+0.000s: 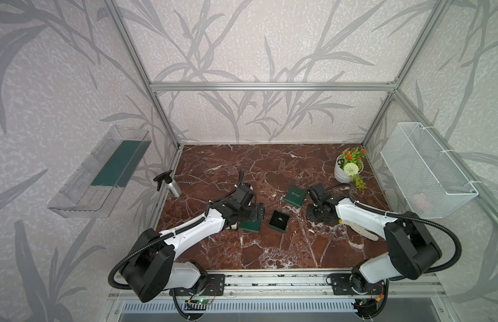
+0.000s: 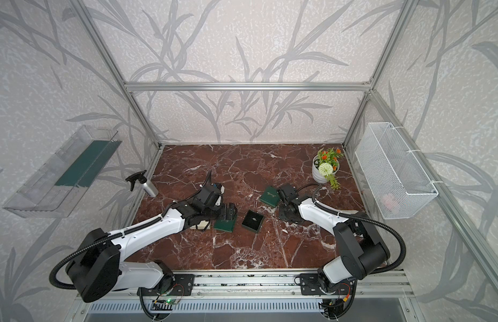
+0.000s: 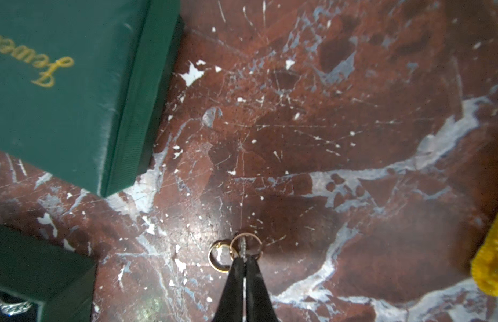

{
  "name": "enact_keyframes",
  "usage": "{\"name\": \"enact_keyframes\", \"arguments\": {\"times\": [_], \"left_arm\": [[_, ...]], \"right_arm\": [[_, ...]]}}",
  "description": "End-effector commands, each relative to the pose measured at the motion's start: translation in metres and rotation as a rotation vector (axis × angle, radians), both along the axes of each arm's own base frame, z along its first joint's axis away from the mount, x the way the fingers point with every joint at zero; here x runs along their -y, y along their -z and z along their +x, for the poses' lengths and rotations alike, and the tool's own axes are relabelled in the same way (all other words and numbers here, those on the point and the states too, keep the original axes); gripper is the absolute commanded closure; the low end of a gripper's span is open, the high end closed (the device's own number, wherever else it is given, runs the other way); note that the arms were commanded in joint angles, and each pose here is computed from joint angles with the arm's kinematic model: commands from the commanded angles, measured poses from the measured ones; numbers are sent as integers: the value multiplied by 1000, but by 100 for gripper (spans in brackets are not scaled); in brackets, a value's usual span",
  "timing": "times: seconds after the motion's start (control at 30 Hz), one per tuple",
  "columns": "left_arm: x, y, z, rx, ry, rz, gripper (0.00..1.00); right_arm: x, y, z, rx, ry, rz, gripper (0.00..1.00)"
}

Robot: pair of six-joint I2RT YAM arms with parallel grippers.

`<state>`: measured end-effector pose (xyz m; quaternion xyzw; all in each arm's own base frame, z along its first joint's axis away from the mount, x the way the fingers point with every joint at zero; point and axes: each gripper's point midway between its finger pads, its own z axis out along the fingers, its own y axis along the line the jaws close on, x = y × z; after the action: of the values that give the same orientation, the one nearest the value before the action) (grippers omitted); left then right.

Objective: Take the rings out of the lift-off lid box
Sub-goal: Place the ring at the center of the board, then take out the ring from the jewelry box.

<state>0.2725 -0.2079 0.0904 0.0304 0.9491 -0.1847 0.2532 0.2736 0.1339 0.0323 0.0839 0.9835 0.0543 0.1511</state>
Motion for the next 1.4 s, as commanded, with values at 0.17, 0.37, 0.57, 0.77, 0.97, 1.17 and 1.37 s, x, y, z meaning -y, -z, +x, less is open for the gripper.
{"name": "enact_keyframes", "arguments": {"times": [0.17, 0.37, 0.57, 0.77, 0.97, 1.17, 1.37], "left_arm": [[-3, -12, 3, 48, -6, 3, 2], [-1, -13, 5, 54, -5, -1, 2], [-4, -12, 1, 50, -11, -6, 2], [-6, -14, -1, 53, -13, 1, 1], [-5, -13, -1, 46, -14, -3, 2], [-7, -13, -1, 43, -23, -3, 2], [-10, -11, -2, 39, -31, 8, 1]], "right_arm": [[-14, -34, 5, 63, -73, 59, 62], [-62, -64, 2, 186, -288, 110, 59], [-109, -69, -6, 216, -486, 53, 72], [-135, -55, -8, 189, -574, 25, 75], [-148, -38, -11, 150, -607, -5, 74], [-156, -29, -10, 137, -629, -17, 73], [-155, -17, -9, 114, -635, -51, 72]]}}
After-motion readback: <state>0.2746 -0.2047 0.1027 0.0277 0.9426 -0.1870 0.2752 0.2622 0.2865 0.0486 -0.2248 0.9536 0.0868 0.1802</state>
